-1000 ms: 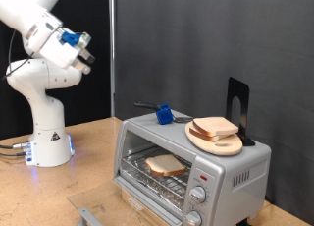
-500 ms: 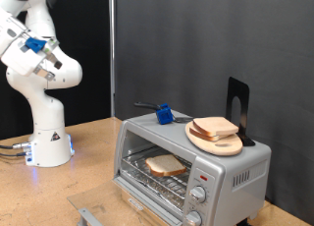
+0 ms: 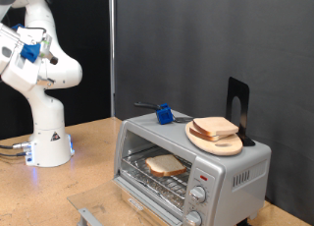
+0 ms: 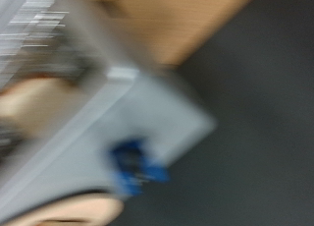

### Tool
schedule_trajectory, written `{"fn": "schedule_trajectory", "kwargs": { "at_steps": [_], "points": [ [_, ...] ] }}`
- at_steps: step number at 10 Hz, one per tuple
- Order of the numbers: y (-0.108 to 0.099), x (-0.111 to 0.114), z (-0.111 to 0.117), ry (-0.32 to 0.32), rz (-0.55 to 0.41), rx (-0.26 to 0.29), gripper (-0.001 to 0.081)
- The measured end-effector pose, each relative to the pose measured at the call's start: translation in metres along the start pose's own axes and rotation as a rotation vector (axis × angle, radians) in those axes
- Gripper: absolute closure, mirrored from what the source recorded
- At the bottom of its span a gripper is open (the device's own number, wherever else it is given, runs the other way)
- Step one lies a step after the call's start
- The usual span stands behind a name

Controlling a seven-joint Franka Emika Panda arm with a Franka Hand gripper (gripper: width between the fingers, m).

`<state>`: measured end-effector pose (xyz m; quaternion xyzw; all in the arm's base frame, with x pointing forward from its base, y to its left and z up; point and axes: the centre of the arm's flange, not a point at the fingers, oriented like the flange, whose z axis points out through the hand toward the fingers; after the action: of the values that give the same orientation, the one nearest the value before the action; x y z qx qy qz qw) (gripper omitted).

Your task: Make a piece of toast with the oven

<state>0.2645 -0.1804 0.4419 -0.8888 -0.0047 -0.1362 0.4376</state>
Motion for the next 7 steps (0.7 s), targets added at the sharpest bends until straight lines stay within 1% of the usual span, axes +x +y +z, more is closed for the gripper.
{"fn": "schedule_trajectory", "kwargs": {
  "at_steps": [1, 2, 3, 4, 6, 7],
  "points": [
    [0.02, 0.006, 0.002, 0.081, -0.079, -0.091, 0.0006],
    [0.027, 0.005, 0.003, 0.124, -0.139, -0.132, 0.0006],
    [0.024, 0.004, 0.005, 0.108, -0.111, -0.11, 0.0006],
    [0.022, 0.001, 0.01, 0.065, -0.033, -0.064, 0.0006],
    [0.023, 0.003, 0.018, -0.026, 0.175, 0.036, 0.0006],
    [0.027, 0.009, 0.021, -0.067, 0.268, 0.096, 0.0006]
  ]
}}
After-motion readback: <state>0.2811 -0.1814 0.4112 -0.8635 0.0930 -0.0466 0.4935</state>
